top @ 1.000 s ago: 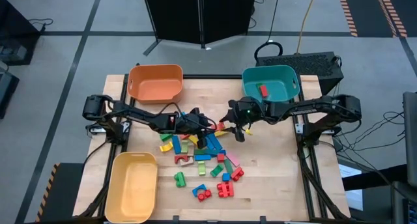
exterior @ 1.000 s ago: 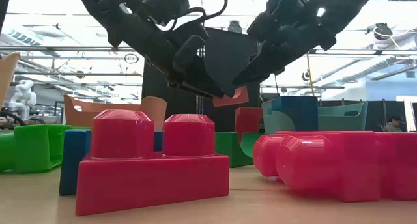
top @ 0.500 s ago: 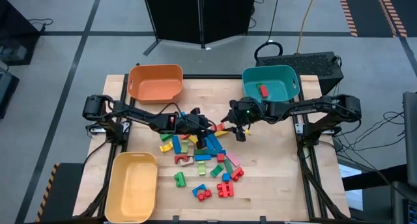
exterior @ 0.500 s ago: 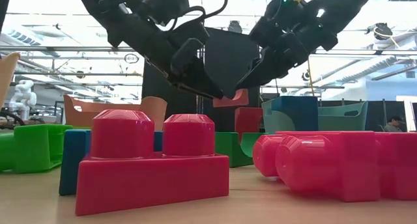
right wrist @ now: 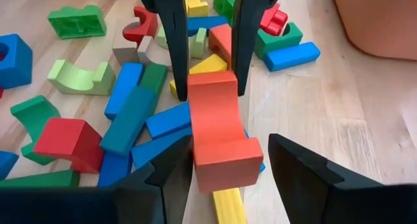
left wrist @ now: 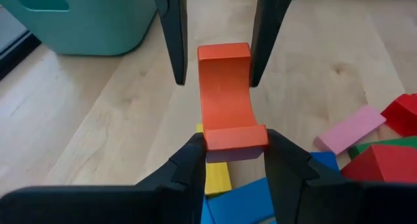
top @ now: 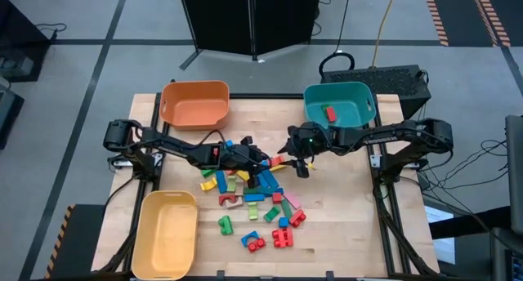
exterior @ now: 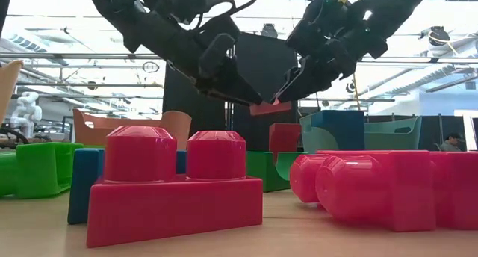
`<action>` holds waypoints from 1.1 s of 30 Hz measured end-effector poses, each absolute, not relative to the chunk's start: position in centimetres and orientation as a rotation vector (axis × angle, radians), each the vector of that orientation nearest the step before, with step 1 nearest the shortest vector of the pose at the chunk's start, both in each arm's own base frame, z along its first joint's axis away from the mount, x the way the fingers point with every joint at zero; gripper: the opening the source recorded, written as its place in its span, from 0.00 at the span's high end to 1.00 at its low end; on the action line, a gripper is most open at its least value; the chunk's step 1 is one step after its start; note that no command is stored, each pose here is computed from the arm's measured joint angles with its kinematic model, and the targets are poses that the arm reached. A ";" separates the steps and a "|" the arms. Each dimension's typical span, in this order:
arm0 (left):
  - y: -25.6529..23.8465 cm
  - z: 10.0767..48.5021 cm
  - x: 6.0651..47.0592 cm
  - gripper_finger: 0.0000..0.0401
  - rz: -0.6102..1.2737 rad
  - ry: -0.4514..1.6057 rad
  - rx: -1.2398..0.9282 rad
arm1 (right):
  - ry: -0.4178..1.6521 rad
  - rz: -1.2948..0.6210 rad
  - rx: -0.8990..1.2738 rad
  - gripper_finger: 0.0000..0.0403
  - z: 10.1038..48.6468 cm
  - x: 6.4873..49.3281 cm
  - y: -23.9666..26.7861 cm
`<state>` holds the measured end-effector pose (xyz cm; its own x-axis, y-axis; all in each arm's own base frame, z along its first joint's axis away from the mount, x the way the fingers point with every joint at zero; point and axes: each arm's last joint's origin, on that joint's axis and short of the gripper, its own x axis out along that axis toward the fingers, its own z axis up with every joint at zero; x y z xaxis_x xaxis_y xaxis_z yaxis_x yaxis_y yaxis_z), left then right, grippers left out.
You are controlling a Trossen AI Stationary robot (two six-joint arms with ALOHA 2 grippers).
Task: Sort blocks by size
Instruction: Put the orange arch block into the blue bin
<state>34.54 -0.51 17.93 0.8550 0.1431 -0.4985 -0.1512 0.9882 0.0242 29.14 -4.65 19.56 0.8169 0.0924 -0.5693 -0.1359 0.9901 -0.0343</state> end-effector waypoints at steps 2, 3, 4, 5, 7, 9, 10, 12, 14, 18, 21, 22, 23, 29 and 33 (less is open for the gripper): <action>-0.5 18.0 34.6 0.72 0.154 0.513 -0.017 | 0.608 0.123 -0.073 0.56 19.5 29.1 -4.6; -0.5 18.1 34.6 0.72 0.155 0.506 -0.017 | 0.614 0.124 -0.072 0.57 19.5 29.1 -4.6; -0.5 18.1 34.6 0.72 0.155 0.500 -0.018 | 0.617 0.125 -0.071 0.59 19.4 29.1 -4.6; -0.5 18.1 34.7 0.72 0.155 0.498 -0.019 | 0.619 0.126 -0.070 0.61 19.4 29.0 -4.6; -0.5 18.1 34.7 0.72 0.154 0.498 -0.017 | 0.619 0.131 -0.072 0.66 19.4 29.0 -4.6; -0.5 18.1 34.7 0.72 0.153 0.499 -0.016 | 0.619 0.136 -0.076 0.71 19.4 29.0 -4.6; -0.5 18.1 34.6 0.72 0.152 0.499 -0.017 | 0.619 0.137 -0.076 0.71 19.4 29.0 -4.6; -0.5 18.1 34.6 0.71 0.153 0.501 -0.017 | 0.619 0.136 -0.075 0.71 19.4 29.0 -4.6; -0.5 18.1 34.6 0.69 0.154 0.505 -0.019 | 0.618 0.130 -0.069 0.71 19.4 29.0 -4.6; -0.6 18.1 34.6 0.63 0.159 0.507 -0.031 | 0.623 0.119 -0.053 0.71 19.4 29.0 -4.6; -0.6 18.0 34.6 0.58 0.179 0.510 -0.059 | 0.665 0.081 -0.054 0.71 19.4 28.6 -4.7; -0.5 18.0 34.5 0.56 0.201 0.512 -0.069 | 0.678 0.052 -0.062 0.70 19.4 28.5 -4.8; -0.5 17.9 34.5 0.55 0.245 0.511 -0.089 | 0.681 0.029 -0.066 0.70 19.5 28.4 -4.9; 0.3 18.7 33.2 0.53 0.375 0.576 -0.122 | 0.686 -0.104 -0.091 0.70 21.6 26.7 -4.9; 0.5 20.0 31.9 0.53 0.431 0.604 -0.148 | 0.673 -0.208 -0.133 0.70 23.3 25.1 -5.4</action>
<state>31.87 0.45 19.98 0.7378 0.3483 -0.5781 -0.4337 0.9010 -0.0106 25.09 -5.39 23.30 0.7621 -0.2334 -0.6039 0.1477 0.9708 -0.1889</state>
